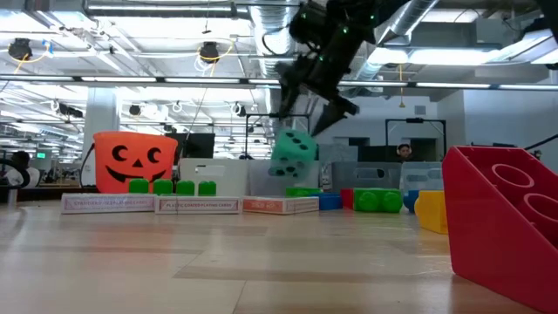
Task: Pick & Place Toys
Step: Put the blue dice into the left transparent bin, then adjust the white bin
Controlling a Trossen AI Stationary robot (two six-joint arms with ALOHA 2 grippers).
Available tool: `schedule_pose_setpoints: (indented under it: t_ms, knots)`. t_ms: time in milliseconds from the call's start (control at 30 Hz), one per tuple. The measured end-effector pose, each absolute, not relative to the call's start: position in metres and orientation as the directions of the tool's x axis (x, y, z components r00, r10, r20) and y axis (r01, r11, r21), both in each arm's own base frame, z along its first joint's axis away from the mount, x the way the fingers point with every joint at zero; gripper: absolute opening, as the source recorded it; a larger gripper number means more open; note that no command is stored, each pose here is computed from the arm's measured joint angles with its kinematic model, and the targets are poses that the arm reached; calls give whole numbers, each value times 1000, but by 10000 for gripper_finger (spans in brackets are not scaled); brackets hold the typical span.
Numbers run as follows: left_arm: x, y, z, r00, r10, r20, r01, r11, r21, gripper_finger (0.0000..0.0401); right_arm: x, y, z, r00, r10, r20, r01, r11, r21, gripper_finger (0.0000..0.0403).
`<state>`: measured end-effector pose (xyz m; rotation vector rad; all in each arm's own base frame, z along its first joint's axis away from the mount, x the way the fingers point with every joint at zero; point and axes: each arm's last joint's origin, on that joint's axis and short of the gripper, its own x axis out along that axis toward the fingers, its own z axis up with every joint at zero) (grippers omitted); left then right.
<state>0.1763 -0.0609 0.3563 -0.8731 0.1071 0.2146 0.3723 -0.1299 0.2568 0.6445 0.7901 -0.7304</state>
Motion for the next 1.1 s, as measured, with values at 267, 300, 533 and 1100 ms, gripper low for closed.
schedule_pose_setpoints:
  t_ms: [267, 300, 533, 1100]
  knots:
    - [176, -61, 356, 973, 143, -180, -229, 624, -747, 0, 382, -128, 237, 502, -228, -835, 763, 572, 302, 397]
    - [176, -61, 356, 973, 143, -180, -229, 624, -747, 0, 384, -128, 236, 505, -224, -834, 760, 573, 306, 397]
    - [176, -61, 356, 973, 143, -179, -229, 625, -746, 0, 395, -122, 244, 604, -216, -767, 675, 651, 348, 397]
    - [174, -46, 333, 883, 267, -386, -444, 740, -506, 0, 372, -18, 363, 837, -65, -543, 292, 893, 343, 397]
